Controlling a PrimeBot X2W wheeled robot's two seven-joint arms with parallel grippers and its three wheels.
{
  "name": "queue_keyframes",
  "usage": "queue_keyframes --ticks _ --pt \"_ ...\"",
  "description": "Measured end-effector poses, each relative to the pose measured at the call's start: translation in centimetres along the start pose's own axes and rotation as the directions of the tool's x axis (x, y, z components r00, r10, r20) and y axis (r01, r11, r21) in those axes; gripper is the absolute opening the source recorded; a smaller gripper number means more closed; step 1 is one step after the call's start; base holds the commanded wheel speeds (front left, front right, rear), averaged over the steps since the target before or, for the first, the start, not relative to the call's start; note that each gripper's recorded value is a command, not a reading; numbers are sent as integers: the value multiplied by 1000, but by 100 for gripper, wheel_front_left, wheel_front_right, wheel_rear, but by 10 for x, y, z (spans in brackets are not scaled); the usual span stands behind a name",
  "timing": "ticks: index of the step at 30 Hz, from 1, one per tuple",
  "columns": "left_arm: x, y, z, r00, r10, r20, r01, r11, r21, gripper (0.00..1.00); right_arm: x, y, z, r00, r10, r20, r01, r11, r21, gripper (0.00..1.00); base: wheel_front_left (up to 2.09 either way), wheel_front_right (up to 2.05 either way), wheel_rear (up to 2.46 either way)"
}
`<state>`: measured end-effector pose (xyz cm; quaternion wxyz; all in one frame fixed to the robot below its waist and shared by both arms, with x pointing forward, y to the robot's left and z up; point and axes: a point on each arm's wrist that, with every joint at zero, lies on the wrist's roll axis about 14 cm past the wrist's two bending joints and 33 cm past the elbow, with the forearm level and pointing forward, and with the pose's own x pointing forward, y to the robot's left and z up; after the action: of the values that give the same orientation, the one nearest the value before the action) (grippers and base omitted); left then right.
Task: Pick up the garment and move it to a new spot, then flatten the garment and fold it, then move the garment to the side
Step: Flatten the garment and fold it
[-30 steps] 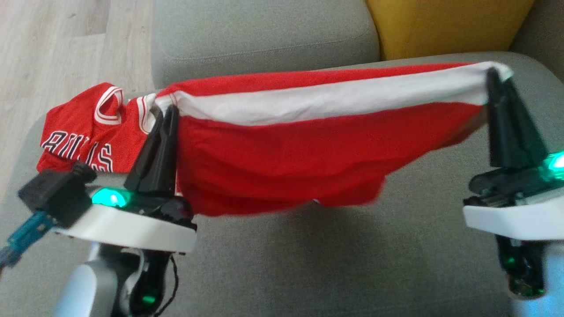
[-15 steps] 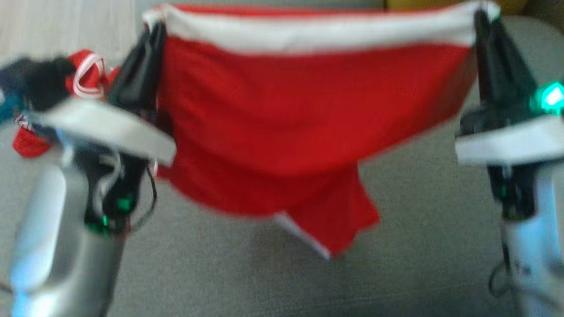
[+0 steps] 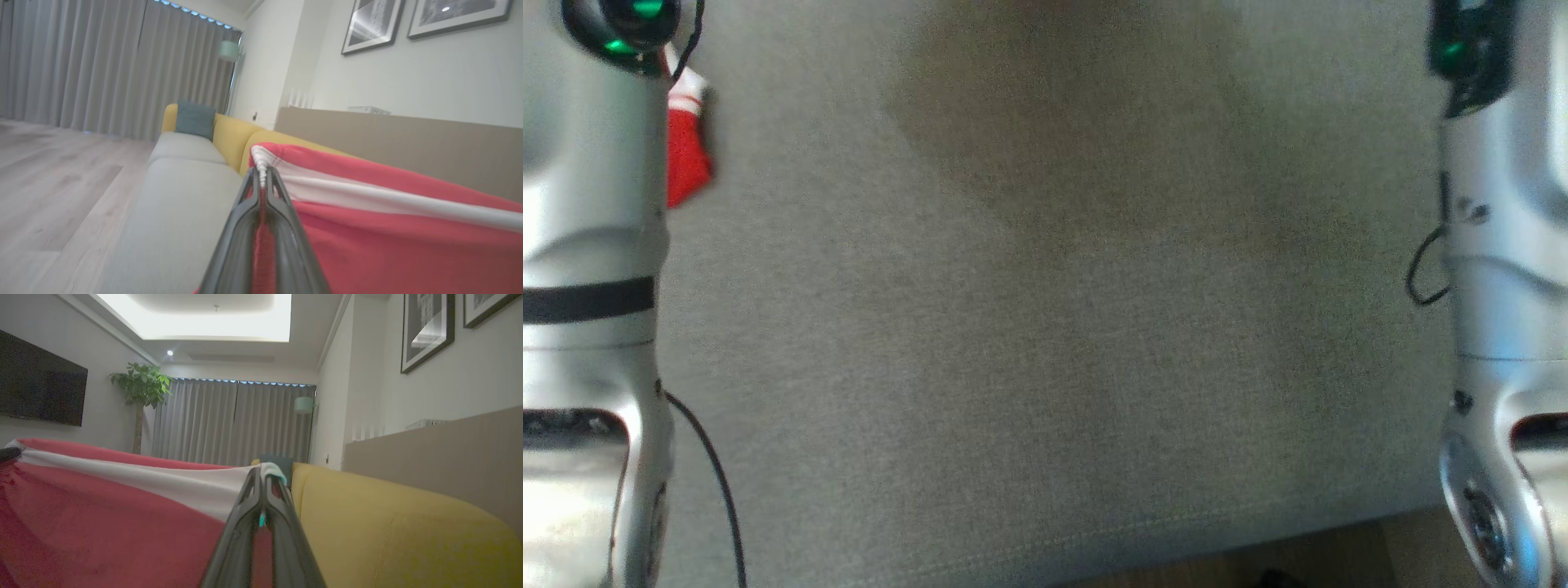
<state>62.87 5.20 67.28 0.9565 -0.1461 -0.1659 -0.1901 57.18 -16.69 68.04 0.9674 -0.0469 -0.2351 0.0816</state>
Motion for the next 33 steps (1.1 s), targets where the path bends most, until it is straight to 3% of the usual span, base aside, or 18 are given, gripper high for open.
queue_keyframes --ticks 4,5,9,12,20,33 --pt "-13 25 -90 987 63 -147 -72 996 -59 0 -21 13 -79 984 28 -175 -21 999 41 0 0 0 0" --pt "-13 25 -90 987 63 -147 -72 996 -59 0 -21 13 -79 984 28 -175 -21 999 41 0 0 0 0" --pt "-45 46 -160 955 120 -272 -159 979 -126 0 -50 24 -123 962 41 -269 -8 992 124 0 0 0 0" --pt "-63 45 -177 943 122 -309 -176 972 -155 0 -67 28 -127 959 35 -280 8 988 153 0 0 0 0" --pt "-91 24 -130 976 92 -197 -134 968 -212 0 -103 23 -86 979 -31 -202 71 978 197 0 0 0 0" --pt "-217 -29 -59 989 85 -120 -112 964 -242 0 -210 20 -12 974 -137 -181 172 965 198 0 0 0 0"
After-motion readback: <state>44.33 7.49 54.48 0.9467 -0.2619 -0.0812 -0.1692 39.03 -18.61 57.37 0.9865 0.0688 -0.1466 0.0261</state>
